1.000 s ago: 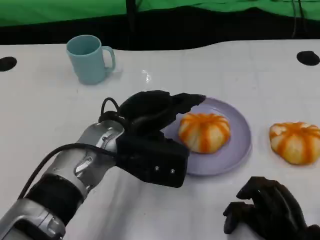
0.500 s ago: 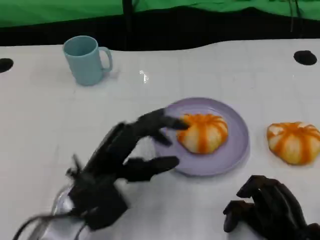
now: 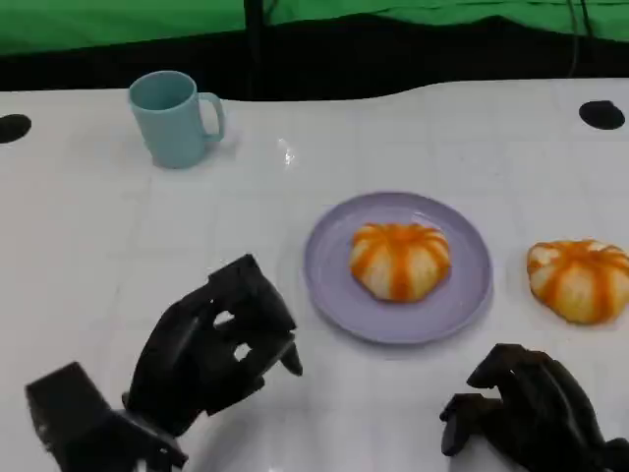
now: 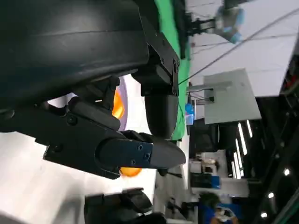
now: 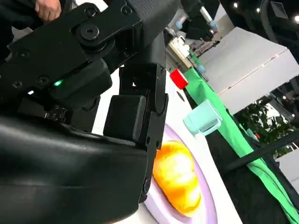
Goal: Grasp the bread from the table and place it into the plate.
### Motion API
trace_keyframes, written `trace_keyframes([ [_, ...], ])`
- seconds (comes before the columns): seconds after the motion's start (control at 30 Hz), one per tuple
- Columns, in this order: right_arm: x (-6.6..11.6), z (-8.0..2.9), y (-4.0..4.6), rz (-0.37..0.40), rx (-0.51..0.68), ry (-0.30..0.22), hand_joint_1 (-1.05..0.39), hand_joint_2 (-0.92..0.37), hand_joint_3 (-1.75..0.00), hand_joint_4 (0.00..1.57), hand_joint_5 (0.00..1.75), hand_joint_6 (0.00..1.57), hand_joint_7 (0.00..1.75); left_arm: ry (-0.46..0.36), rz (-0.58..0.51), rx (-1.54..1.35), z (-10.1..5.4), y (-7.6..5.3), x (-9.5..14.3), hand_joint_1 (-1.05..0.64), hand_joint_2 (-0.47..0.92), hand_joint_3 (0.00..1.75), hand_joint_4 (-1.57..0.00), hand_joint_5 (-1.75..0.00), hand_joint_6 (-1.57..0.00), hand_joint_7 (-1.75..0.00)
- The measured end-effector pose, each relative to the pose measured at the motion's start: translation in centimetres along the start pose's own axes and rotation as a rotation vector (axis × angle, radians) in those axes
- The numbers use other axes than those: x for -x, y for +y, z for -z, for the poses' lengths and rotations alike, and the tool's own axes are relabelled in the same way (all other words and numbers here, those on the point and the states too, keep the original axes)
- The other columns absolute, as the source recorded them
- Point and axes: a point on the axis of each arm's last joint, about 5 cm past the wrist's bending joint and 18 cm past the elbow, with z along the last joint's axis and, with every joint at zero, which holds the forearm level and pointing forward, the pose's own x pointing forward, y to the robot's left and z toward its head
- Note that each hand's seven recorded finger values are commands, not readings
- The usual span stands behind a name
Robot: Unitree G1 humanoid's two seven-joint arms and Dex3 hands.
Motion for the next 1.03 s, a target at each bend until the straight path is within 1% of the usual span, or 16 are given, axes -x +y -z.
trace_keyframes([
  [0.1,0.0,0.0,-0.01,0.000,0.000,0.000,-1.03,-0.74,-0.01,1.57,0.73,1.57,0.36,0.038,-0.041,0.117,0.6,0.0,0.9,-0.66,0.92,0.24,-0.82,-1.75,-0.60,-1.75],
  [0.3,0.0,0.0,0.00,-0.001,-0.002,0.003,-1.04,-0.72,0.00,1.57,0.73,1.57,0.36,0.091,-0.056,0.277,1.0,0.3,1.7,-0.72,0.92,0.19,-0.87,-1.75,-0.62,-1.75],
  [0.43,0.1,-0.1,0.03,-0.002,0.000,0.001,-1.03,-0.72,0.00,1.57,0.72,1.57,0.36,0.120,-0.046,0.331,1.2,0.7,2.1,-0.74,0.92,0.17,-0.89,-1.75,-0.64,-1.75],
  [0.6,0.0,-0.3,0.14,-0.008,0.000,-0.003,-1.02,-0.72,0.00,1.57,0.71,1.57,0.34,0.134,-0.045,0.352,1.2,1.1,2.4,-0.73,0.92,0.18,-0.88,-1.75,-0.63,-1.75],
  [0.83,0.2,-0.2,0.13,-0.006,-0.004,0.001,-1.02,-0.72,0.00,1.57,0.71,1.57,0.33,0.143,-0.045,0.361,1.5,1.5,2.8,-0.73,0.92,0.18,-0.87,-1.75,-0.62,-1.75],
  [1.03,0.2,-0.1,-0.03,0.003,-0.010,0.003,-1.03,-0.72,-0.01,1.57,0.71,1.57,0.34,0.163,-0.045,0.378,2.1,1.7,2.8,-0.73,0.92,0.12,-0.86,-1.75,-0.63,-1.75],
])
